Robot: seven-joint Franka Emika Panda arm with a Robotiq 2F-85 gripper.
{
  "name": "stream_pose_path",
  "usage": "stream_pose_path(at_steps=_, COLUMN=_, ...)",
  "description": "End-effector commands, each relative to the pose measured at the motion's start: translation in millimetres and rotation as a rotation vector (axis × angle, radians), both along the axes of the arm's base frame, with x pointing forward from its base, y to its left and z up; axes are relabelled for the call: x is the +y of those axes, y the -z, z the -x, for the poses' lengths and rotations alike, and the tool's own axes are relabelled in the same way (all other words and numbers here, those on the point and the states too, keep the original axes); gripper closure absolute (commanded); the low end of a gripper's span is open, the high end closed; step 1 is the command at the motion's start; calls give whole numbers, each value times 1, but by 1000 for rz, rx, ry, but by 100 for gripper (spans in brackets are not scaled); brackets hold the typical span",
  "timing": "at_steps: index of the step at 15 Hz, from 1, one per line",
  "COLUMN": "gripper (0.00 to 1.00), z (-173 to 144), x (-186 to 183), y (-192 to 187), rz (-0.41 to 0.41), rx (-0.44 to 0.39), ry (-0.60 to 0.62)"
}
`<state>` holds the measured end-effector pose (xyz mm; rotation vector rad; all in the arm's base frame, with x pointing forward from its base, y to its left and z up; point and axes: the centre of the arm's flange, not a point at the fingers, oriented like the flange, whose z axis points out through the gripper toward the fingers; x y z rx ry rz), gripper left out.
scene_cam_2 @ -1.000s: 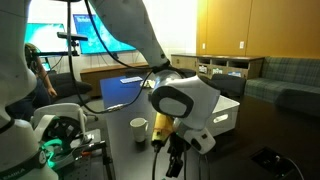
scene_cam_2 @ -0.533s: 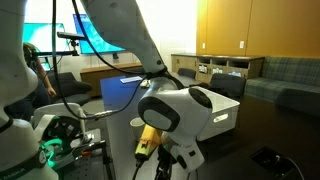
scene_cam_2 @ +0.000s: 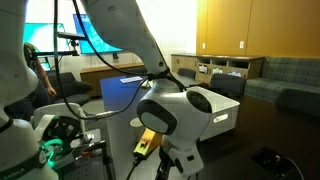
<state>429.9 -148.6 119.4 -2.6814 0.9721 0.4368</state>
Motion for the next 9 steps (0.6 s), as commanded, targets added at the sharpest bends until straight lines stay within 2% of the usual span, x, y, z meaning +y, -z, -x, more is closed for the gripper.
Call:
stream_pose_path(at_steps=1, gripper=0, z=-1, x=-1, y=7, rz=20, rx=-8, ry=96)
stream_pose_path(at_steps=4, gripper=0, z=-1, x=-2, y=14, rz=32, rx=6, ry=169)
stream_pose_path(at_steps=9, gripper=0, z=-1, x=0, y=14, rz=108, rx=42, ry=282)
